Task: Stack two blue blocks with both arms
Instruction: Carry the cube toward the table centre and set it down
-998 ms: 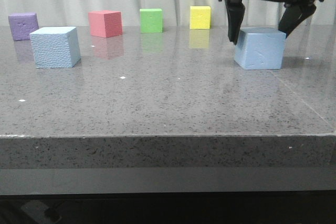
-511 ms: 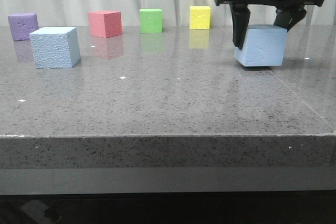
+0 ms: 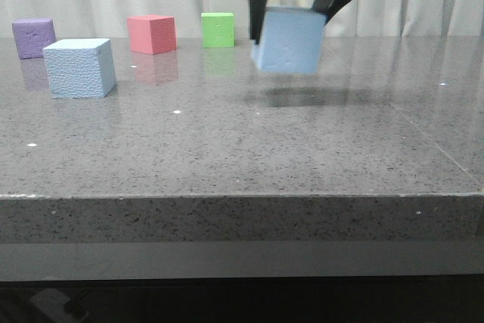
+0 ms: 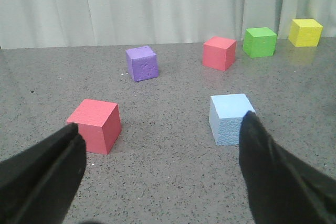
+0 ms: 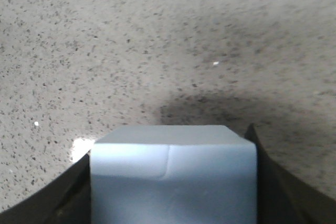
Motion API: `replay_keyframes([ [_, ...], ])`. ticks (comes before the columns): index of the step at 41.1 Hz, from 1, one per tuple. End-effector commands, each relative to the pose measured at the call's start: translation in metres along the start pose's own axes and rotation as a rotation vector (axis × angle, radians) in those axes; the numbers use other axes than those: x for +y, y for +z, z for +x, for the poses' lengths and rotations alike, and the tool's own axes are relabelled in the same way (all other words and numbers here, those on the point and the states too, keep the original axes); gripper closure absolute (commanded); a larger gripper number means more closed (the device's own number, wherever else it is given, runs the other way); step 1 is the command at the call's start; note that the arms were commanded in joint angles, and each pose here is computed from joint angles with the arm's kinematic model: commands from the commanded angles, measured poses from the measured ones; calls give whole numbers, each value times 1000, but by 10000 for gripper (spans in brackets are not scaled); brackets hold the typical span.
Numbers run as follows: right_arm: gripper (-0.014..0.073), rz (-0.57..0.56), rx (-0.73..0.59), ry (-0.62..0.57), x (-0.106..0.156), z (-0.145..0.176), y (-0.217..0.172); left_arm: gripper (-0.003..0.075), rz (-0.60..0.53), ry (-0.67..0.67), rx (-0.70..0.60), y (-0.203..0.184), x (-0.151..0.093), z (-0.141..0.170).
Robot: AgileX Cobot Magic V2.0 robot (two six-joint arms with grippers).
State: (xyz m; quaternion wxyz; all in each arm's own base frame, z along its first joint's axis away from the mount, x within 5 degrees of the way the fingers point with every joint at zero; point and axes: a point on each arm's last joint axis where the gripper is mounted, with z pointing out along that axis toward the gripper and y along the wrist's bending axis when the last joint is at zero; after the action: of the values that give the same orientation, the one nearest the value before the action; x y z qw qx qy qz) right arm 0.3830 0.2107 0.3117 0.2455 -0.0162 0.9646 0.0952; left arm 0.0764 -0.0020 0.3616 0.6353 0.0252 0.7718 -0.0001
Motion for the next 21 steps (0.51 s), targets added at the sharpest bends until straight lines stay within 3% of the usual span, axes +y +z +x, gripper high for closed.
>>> replay_keyframes([
  [1, 164, -41, -109, 25, 10, -12, -20, 134, 0, -2, -99, -1, 0, -17],
  [7, 127, -48, -101, 24, 21, -15, -4, 134, 0, -2, -99, -1, 0, -17],
  [15, -60, -60, -94, 35, 24, -16, 2, 134, 0, -2, -99, -1, 0, -17],
  [21, -71, -69, -102, 39, 25, -19, -6, 134, 0, -2, -99, -1, 0, -17],
])
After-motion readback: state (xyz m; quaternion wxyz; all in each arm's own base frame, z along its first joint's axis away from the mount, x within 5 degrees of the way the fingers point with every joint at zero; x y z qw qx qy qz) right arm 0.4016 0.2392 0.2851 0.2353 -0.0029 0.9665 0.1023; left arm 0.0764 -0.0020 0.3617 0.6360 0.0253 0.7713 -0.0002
